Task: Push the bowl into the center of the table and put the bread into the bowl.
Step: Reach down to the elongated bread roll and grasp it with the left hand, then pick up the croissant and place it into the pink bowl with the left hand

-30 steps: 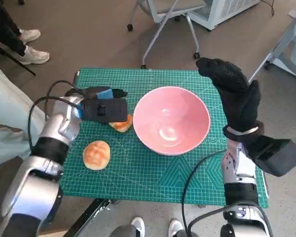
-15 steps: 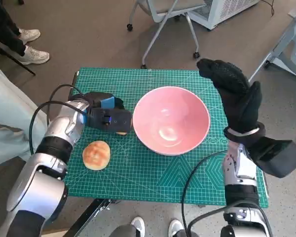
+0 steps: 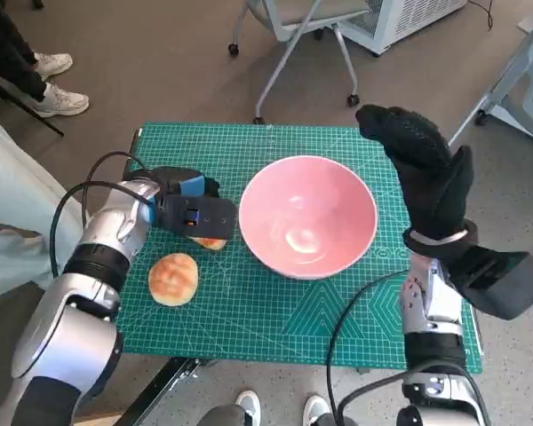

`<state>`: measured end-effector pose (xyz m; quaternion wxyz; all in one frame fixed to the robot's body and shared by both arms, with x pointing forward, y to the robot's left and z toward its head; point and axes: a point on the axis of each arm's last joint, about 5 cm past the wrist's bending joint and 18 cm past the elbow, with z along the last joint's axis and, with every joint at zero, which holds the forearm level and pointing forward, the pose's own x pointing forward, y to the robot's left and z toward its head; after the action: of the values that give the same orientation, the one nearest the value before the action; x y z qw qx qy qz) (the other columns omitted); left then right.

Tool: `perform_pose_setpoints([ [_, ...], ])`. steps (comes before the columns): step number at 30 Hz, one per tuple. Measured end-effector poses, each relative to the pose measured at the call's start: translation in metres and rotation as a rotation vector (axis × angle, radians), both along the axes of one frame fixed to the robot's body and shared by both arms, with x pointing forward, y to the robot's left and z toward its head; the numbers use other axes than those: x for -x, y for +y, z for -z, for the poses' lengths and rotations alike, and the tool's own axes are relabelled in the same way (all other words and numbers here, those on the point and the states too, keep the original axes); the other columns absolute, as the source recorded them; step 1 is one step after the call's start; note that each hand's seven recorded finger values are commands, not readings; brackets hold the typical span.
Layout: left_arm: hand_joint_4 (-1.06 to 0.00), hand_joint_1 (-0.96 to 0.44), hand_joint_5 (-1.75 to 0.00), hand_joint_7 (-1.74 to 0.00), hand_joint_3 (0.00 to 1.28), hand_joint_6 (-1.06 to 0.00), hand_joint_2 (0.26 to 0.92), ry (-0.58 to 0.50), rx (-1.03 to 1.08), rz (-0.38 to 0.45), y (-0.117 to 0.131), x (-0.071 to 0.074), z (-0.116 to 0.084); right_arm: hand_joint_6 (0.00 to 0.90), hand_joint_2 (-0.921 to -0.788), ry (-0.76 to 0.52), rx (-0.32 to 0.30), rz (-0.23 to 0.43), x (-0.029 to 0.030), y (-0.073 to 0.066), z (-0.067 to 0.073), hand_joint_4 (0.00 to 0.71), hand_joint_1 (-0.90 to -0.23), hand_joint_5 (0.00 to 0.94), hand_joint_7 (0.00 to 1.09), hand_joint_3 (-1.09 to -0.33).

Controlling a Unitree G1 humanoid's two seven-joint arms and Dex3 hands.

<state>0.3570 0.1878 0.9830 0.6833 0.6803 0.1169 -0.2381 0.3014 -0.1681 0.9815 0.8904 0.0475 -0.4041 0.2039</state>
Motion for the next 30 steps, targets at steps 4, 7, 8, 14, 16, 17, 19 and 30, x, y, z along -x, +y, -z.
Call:
perform_pose_setpoints([
  [4,-0.69,0.00,-1.23,-1.07,0.06,-0.66,0.919,0.002,0.000,-0.001,0.000,0.000,0.000,0.012,-0.921,0.000,-0.002,-0.001,0.0000,0.000,0.000,0.187,-0.701,0.001,0.60,-0.718],
  [7,-0.69,0.00,-1.24,-1.06,0.06,-0.66,0.919,0.001,0.003,0.002,0.000,0.000,0.000,0.012,-0.921,0.001,-0.003,-0.002,0.0000,0.001,0.000,0.187,-0.702,0.001,0.60,-0.717],
  [8,-0.69,0.00,-1.24,-1.06,0.06,-0.66,0.920,0.001,0.005,0.003,0.000,0.000,0.000,0.012,-0.921,0.001,-0.003,-0.002,0.0000,0.001,0.000,0.187,-0.702,0.001,0.60,-0.717],
  [14,-0.68,0.00,-1.27,-1.03,0.06,-0.66,0.919,-0.002,0.013,0.002,0.001,0.000,-0.001,0.013,-0.921,0.001,-0.004,-0.002,0.0000,0.001,0.000,0.188,-0.703,0.001,0.60,-0.716],
  [16,-0.69,0.00,-1.26,-1.03,0.06,-0.66,0.919,-0.001,0.018,0.000,0.002,0.000,-0.001,0.013,-0.921,0.001,-0.004,-0.002,0.0000,0.001,0.000,0.188,-0.703,0.001,0.60,-0.716],
  [17,-0.69,0.00,-1.26,-1.04,0.06,-0.66,0.919,0.001,0.020,-0.001,0.003,0.000,-0.001,0.013,-0.921,0.000,-0.004,-0.002,0.0000,0.001,0.000,0.188,-0.703,0.001,0.60,-0.716],
  [19,-0.70,0.00,-1.24,-1.06,0.06,-0.65,0.917,0.002,0.028,-0.006,0.004,0.000,-0.002,0.013,-0.921,0.000,-0.005,-0.002,0.0000,0.001,0.000,0.188,-0.703,0.001,0.60,-0.716],
  [30,-0.75,0.00,-1.16,-1.11,0.05,-0.63,0.919,-0.095,0.133,0.017,0.011,-0.002,-0.037,0.014,-0.921,0.000,-0.018,-0.002,0.0002,-0.001,0.001,0.189,-0.704,0.001,0.60,-0.715],
])
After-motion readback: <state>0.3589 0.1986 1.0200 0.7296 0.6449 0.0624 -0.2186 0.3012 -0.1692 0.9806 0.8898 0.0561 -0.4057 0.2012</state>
